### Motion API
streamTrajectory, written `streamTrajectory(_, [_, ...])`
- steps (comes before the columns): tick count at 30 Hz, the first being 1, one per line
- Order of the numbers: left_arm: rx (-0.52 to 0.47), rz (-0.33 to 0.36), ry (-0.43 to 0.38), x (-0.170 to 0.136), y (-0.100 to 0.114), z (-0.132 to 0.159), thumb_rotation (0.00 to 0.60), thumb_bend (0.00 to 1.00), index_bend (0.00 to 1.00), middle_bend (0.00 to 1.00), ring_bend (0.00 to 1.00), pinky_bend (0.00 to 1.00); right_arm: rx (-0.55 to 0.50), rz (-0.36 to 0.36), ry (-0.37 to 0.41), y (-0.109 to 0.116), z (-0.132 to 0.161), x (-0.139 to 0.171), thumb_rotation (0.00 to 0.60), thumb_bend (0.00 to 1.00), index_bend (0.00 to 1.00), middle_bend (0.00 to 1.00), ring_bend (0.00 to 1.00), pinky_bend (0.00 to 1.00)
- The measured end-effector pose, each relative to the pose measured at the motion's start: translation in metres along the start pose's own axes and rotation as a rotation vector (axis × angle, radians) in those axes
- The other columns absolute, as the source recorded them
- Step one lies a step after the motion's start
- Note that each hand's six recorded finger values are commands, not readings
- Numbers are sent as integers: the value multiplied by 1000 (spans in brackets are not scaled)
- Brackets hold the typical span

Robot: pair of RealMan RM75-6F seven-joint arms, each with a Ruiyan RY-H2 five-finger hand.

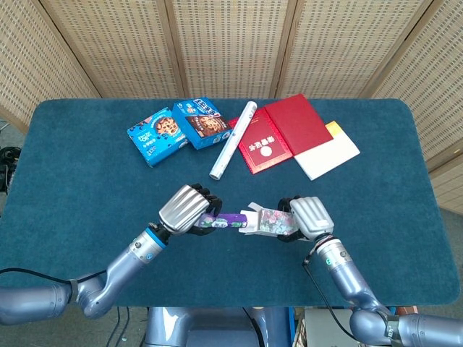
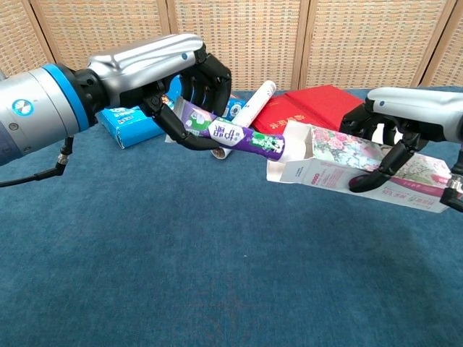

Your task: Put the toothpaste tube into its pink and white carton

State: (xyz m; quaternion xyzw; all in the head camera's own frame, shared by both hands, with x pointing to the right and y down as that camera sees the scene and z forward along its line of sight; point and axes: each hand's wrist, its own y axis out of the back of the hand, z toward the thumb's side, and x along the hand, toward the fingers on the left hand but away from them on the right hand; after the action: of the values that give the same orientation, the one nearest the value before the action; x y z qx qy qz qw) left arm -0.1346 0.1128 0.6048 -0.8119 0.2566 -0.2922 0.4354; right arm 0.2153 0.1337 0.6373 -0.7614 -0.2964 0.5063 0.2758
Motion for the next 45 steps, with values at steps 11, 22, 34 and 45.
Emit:
streamTrajectory(11, [-28,28,-1,2,-7,0,600,282,897,653,545,511,-106,24,8,3,7,0,600,118,594,520,414,531])
streamTrajectory(22, [-42,54,-16,3,-4,4,600,282,897,653,544,511,-231,60,26,7,15,1,600,118,594,520,414,531])
streamTrajectory(34, [-59,47,-12,9,-10,6,600,283,897,653,545,511,-294,83,59,9,24,3,600,118,594,519,414,531])
streamTrajectory(45, [-67,53,-5,17,-10,11,600,283,896,653,544,511,-333,99,99,9,32,5,600,118,594,518,414,531])
